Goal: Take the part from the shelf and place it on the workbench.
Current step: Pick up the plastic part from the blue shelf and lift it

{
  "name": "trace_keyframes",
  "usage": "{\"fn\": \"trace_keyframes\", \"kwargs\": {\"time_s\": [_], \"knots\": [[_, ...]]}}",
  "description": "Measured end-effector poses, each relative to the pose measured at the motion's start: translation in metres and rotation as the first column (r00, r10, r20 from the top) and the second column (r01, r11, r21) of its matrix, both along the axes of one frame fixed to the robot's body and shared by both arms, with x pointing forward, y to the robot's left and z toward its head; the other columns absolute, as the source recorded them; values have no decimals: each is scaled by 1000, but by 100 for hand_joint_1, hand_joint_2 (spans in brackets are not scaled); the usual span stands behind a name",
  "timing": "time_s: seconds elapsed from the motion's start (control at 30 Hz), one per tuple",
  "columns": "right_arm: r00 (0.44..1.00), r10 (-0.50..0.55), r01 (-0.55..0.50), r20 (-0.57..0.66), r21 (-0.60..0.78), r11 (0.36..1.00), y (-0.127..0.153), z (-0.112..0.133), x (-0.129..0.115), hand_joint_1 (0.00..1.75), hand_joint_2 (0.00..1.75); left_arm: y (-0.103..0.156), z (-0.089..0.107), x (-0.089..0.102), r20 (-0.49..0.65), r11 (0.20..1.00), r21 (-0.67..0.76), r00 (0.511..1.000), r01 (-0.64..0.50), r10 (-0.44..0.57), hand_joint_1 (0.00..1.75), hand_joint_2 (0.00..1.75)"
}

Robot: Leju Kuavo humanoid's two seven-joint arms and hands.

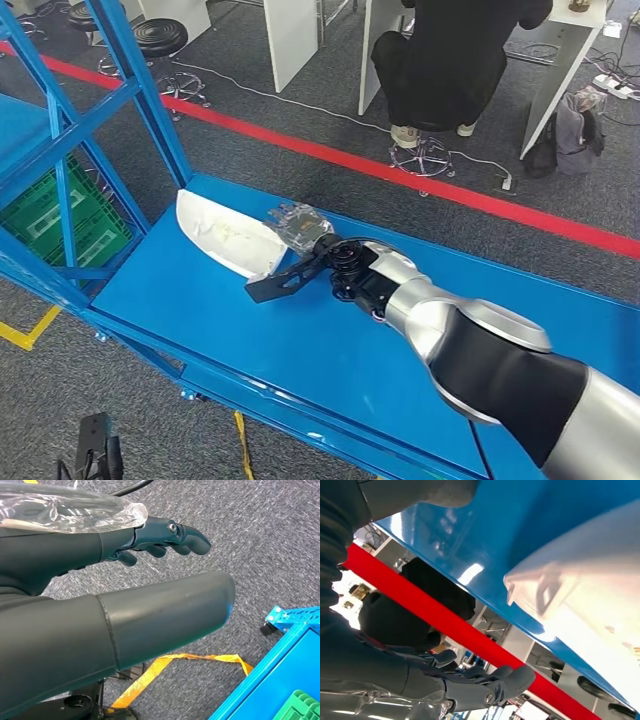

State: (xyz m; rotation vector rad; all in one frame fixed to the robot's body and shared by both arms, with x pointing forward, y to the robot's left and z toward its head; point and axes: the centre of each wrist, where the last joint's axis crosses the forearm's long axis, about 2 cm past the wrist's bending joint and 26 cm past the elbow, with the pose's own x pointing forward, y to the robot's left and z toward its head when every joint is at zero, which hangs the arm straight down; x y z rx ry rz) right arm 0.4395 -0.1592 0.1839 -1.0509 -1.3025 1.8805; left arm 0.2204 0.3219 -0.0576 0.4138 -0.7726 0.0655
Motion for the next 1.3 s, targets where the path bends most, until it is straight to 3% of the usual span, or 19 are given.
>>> {"fn": "trace_keyframes", "kwargs": {"time_s": [0.9, 1.3], "knots": [[999, 32, -34, 16, 156, 987, 27, 15, -1, 0, 175, -6, 0, 1, 0, 1000, 3, 1000, 14, -14, 0, 0], [998, 20, -7, -65, 190, 982, 30, 16, -1, 0, 175, -6, 1, 2, -4, 1000, 6, 1000, 22, -22, 0, 0]]}}
